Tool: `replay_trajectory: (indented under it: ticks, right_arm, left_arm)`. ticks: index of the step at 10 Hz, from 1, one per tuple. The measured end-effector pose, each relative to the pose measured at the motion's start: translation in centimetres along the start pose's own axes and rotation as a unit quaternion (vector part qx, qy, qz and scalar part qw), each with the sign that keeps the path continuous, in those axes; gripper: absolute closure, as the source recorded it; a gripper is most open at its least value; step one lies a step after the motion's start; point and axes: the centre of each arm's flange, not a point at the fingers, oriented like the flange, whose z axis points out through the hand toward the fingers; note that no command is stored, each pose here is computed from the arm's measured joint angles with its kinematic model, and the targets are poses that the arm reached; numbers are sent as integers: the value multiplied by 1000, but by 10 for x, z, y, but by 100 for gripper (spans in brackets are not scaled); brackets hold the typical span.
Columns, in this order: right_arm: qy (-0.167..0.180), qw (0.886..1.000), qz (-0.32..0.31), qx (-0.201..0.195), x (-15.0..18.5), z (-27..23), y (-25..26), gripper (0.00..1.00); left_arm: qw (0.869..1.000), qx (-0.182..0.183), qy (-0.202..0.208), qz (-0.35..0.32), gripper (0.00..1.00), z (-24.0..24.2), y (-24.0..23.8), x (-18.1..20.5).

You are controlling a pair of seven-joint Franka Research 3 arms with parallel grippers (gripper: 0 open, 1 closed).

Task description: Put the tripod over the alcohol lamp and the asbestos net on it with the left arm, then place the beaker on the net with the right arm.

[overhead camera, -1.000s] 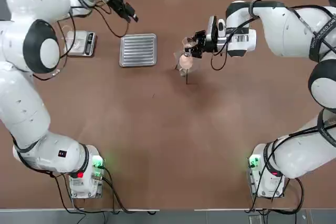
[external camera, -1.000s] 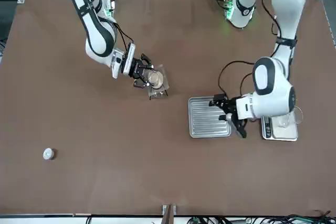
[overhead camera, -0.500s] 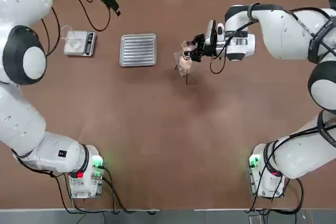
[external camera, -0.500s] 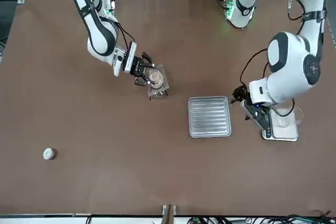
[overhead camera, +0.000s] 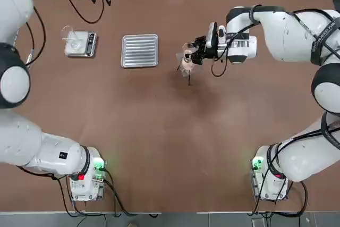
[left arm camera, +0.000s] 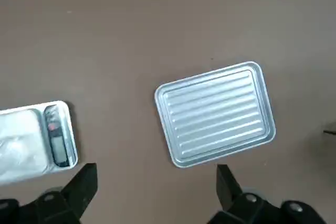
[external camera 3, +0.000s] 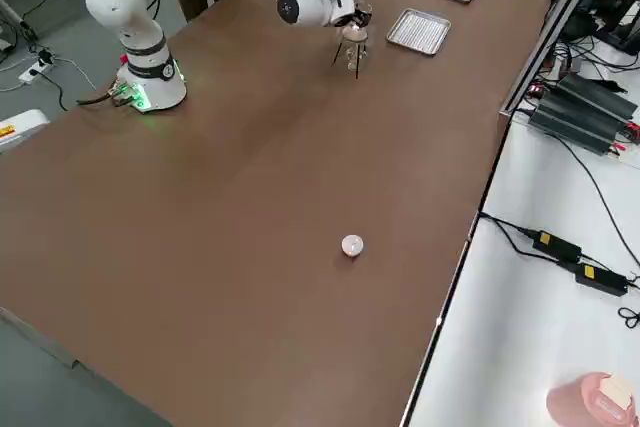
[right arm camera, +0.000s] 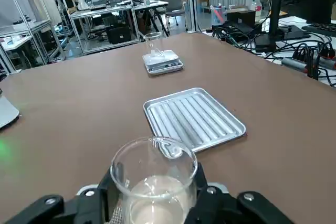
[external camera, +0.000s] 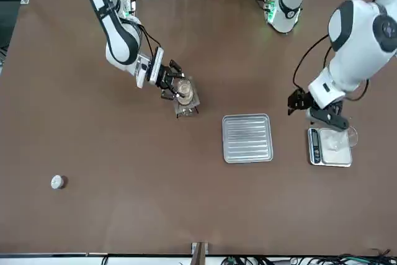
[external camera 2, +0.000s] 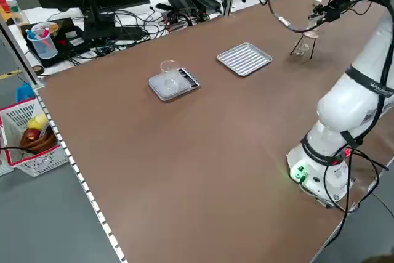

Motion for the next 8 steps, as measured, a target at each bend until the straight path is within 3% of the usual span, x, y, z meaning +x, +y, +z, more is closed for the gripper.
replay_trajectory:
  ticks: [4, 8]
  right_arm:
    - [-8, 1000, -4, -4, -4, -1, 0, 42]
    - [-12, 1000, -2, -3, -11, 2, 0, 42]
  left_arm:
    - [998, 30, -34, -45, 0, -60, -2, -14]
    - [998, 33, -18, -59, 0, -98, -10, 0]
